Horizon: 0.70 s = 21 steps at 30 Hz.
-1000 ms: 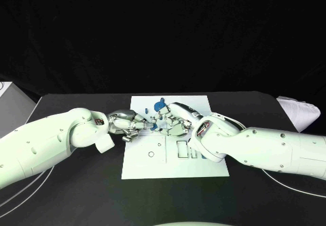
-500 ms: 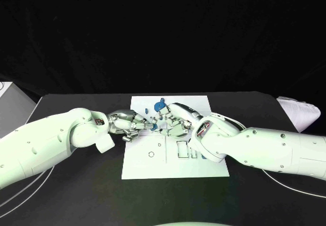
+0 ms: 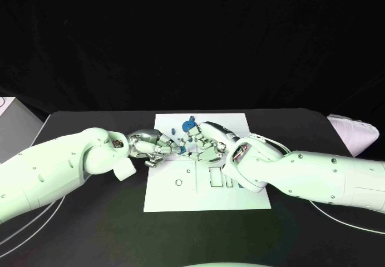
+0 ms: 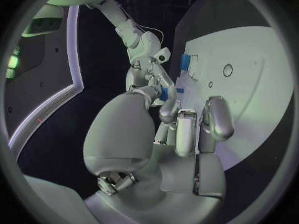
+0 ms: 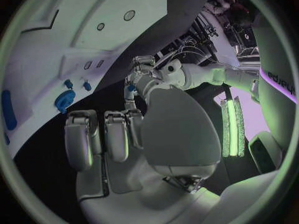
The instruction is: Assemble the parts on the task board
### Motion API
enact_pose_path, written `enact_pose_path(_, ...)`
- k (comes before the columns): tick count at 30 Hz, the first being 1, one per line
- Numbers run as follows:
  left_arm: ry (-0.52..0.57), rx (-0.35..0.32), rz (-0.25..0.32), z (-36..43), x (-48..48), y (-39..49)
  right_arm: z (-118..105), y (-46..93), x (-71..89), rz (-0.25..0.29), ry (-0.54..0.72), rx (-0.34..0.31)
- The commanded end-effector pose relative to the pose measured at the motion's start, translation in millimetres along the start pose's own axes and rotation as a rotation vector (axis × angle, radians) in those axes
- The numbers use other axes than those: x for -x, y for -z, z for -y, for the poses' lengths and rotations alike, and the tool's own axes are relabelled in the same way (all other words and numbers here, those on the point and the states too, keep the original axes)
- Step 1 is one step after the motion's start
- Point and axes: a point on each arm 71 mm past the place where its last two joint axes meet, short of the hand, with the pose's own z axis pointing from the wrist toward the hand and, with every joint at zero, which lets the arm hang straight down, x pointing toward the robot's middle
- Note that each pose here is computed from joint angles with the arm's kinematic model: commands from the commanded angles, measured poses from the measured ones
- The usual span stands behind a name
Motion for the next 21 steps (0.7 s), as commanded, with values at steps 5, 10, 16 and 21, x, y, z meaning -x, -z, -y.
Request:
enact_pose_path(5, 0.018, -0.030, 0.003, 3.3, -0.2, -1.2, -1.7, -0.5, -2.2, -0.015, 0.008, 0.005)
enact_pose_path(10, 0.026, -0.032, 0.012, 3.3, 0.8, -1.2, -2.1, -0.6, -2.5, -0.016, 0.009, 0.006)
enact_pose_path(16, 0.041, -0.032, 0.028, 2.6, 2.8, -1.1, -2.6, -0.6, -2.4, -0.014, 0.008, 0.007)
enact_pose_path(21, 0.061, -0.030, 0.036, 1.6, 3.4, -1.8, -2.9, -0.7, -2.4, -0.011, 0.009, 0.008)
